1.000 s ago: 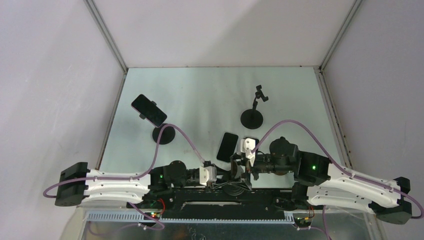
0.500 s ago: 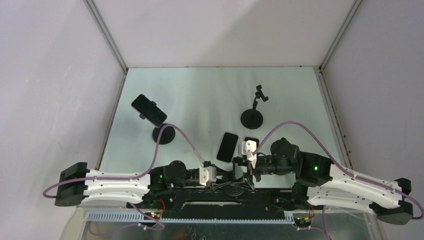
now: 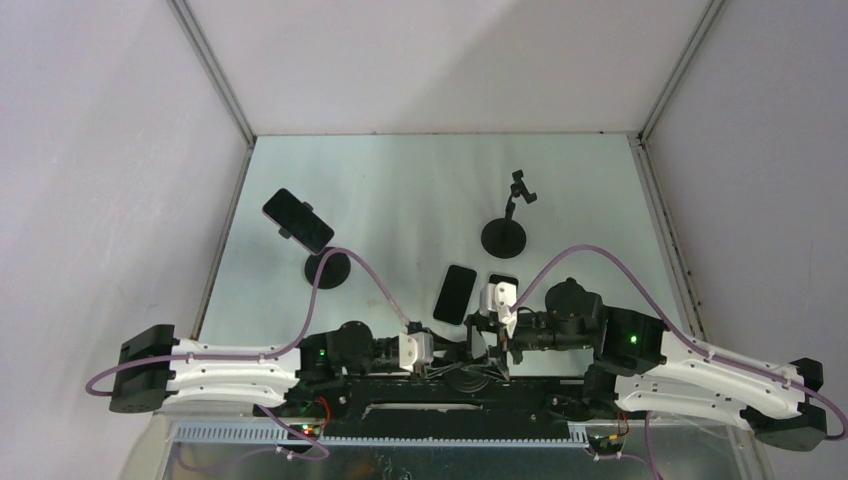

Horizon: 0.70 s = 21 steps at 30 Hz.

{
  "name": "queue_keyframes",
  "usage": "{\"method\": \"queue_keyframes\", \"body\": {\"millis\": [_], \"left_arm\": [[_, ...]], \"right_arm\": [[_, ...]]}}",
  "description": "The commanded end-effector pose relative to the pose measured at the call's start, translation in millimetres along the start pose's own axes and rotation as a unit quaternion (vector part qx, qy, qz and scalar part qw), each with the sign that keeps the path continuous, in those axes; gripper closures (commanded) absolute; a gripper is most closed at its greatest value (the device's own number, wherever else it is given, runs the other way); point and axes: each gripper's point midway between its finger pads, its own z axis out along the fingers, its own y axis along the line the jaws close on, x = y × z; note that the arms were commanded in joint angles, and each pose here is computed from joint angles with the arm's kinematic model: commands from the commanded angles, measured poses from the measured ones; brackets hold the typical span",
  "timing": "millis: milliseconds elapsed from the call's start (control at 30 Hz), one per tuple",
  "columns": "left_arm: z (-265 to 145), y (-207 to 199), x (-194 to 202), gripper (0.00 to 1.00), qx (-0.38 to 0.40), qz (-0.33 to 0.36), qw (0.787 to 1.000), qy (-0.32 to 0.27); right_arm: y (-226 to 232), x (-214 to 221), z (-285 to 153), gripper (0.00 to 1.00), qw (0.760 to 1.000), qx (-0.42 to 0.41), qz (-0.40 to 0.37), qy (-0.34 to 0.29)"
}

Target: Remove the phone from the phone stand

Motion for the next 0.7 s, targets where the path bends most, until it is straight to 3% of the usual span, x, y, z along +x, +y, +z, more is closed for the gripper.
{"method": "queue_keyframes", "body": {"millis": [0,200,467,567,667], "left_arm": [[-4.6,-6.7,19.2,0.75,0.008,-0.016,0.999,0.036],[-3.0,-2.6,12.0,0.66,-0.001,-0.013,1.000,0.022],[0.5,5.2,6.3,0.63,-0.021,-0.011,1.000,0.019],[1.7,6.8,6.6,0.49,-0.024,-0.009,0.999,0.024],[4.2,7.6,2.6,0.42,-0.024,-0.007,0.999,0.025]], "right_arm": [[1.0,-3.3,-1.9,1.00,1.000,-0.006,-0.023,-0.020],[11.1,-0.7,2.0,1.00,0.999,-0.038,-0.022,-0.016],[17.3,-0.9,3.0,1.00,0.998,-0.056,-0.022,-0.017],[18.4,-0.9,2.9,1.00,0.998,-0.059,-0.022,-0.017],[19.2,0.3,3.4,1.00,0.998,-0.061,-0.020,-0.014]]}}
